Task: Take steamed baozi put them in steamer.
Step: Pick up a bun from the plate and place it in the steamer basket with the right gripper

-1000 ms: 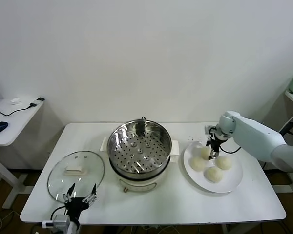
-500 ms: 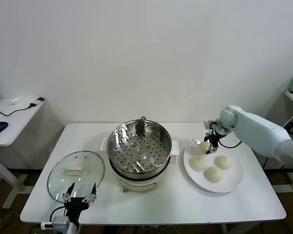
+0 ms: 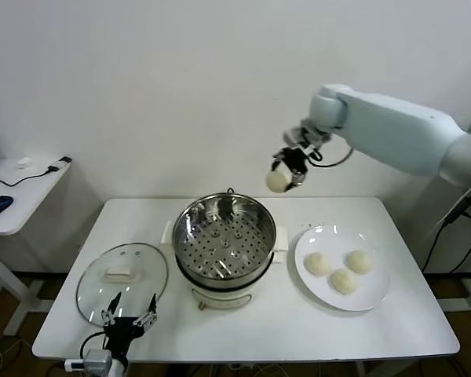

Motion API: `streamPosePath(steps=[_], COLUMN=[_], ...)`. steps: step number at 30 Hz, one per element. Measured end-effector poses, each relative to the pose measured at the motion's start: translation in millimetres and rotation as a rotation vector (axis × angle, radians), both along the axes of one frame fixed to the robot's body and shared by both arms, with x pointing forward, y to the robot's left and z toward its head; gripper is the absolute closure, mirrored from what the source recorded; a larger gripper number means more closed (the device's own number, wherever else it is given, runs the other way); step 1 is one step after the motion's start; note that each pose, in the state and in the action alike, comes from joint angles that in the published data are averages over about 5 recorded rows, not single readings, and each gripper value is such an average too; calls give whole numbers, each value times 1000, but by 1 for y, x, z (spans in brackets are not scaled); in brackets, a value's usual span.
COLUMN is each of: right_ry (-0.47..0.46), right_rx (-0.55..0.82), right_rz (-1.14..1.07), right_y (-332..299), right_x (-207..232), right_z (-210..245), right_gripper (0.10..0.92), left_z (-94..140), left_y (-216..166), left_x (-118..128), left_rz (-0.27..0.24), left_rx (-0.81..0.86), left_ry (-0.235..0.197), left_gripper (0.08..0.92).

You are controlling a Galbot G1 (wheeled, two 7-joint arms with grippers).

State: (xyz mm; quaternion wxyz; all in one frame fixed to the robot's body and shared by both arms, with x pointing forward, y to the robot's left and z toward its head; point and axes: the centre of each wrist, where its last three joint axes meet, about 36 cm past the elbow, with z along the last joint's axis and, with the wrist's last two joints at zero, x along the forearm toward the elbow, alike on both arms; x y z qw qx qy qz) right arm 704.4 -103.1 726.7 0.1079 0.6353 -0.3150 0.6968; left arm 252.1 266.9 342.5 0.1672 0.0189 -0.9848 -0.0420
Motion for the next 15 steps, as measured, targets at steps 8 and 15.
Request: streamPosePath(steps=[8,15], right_ry=[-28,-65], right_rx=[-112,-167], right_rz=[304,431], right_y=[61,84], right_x=[-11,-6], right_z=[-38,-80], right_gripper=[335,335], left_z=[1,0], left_y=[-1,-4], left_x=[-4,-9], left_rz=[-3,-8], left_rx=[4,8], left_ry=[-3,-4], left_gripper=[177,177])
